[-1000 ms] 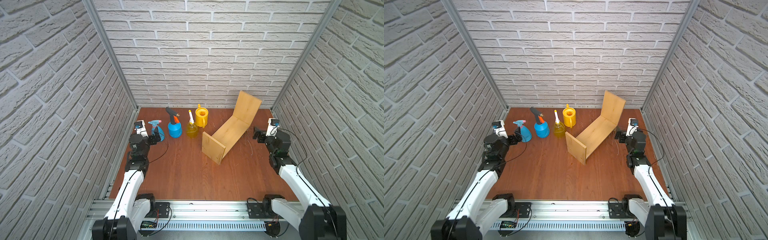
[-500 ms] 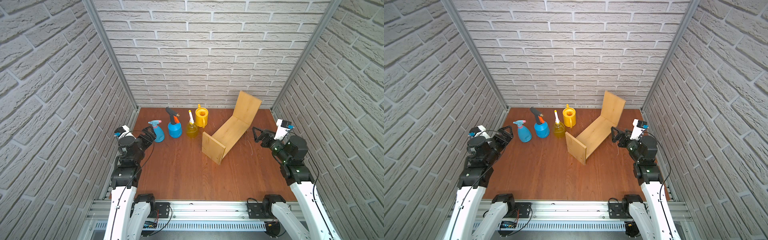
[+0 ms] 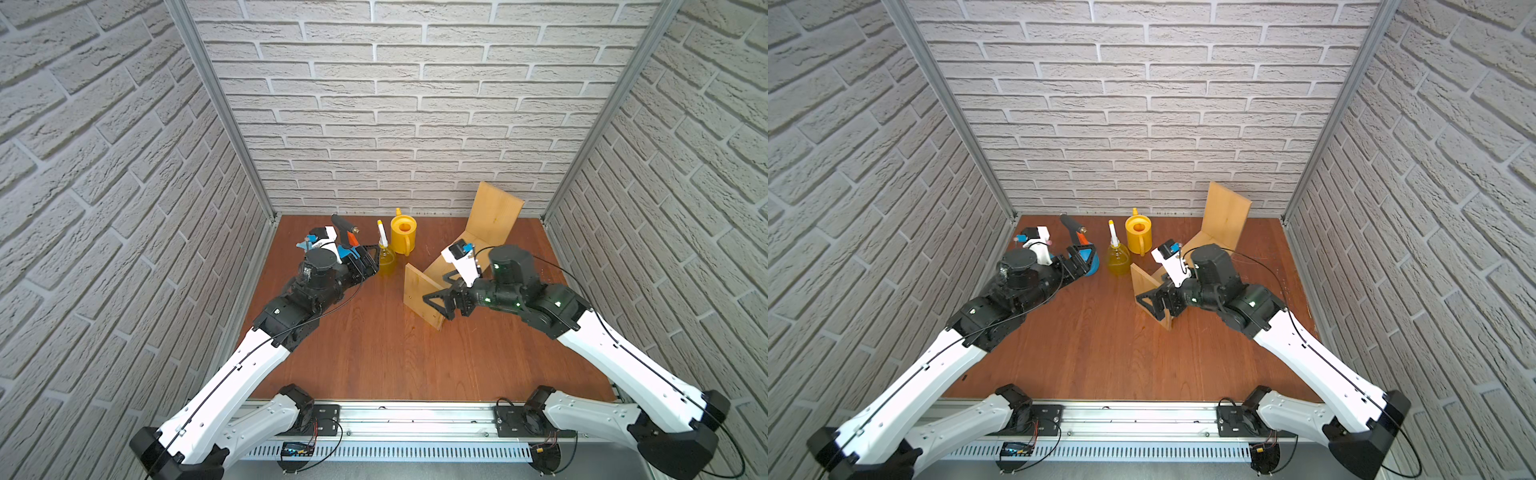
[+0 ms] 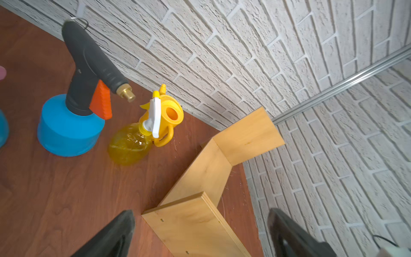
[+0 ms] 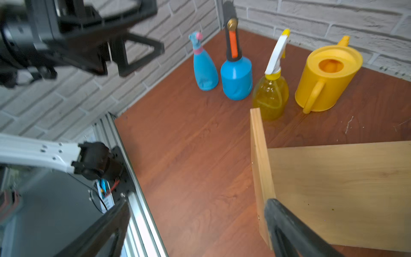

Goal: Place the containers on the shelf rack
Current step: 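Pick up a container from the center of the board.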

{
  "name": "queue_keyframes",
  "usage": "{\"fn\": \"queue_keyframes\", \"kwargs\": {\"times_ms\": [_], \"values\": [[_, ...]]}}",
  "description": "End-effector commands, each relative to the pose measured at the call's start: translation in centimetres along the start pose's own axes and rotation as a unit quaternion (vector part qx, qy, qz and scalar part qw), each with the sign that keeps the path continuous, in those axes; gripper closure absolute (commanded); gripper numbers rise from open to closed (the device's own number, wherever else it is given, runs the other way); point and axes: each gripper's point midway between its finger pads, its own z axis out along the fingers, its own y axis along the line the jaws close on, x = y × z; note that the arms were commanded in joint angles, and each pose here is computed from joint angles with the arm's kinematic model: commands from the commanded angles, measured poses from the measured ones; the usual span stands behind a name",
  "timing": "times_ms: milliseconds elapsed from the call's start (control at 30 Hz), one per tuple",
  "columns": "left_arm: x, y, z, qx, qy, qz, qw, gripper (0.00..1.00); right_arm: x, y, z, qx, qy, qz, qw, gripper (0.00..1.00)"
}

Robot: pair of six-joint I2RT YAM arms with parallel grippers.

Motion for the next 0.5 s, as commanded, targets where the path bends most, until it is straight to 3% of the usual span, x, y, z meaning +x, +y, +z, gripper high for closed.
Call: {"fn": "queue_keyframes", "kwargs": {"times_ms": [0, 133, 333, 467], "values": [[-2.5, 0.4, -0.3, -0.028, -0.054, 0.018, 0.998, 0.02, 0.0, -0.7, 0.1, 0.028, 0.031, -0.071, 0.997, 0.01], [-2.9, 2.0, 0.0, -0.064, -0.059, 0.017, 0.996, 0.02, -2.9, -1.5, 1.1, 0.049, -0.005, -0.052, 0.997, 0.01], [-4.5, 2.4, -0.1, -0.089, -0.064, 0.027, 0.994, 0.02, -7.8, -2.4, 3.9, 0.058, -0.054, 0.078, 0.994, 0.02], [-5.5, 2.2, -0.6, -0.090, -0.078, 0.036, 0.992, 0.02, -8.9, -3.7, 7.5, 0.075, -0.029, 0.139, 0.987, 0.11]]}}
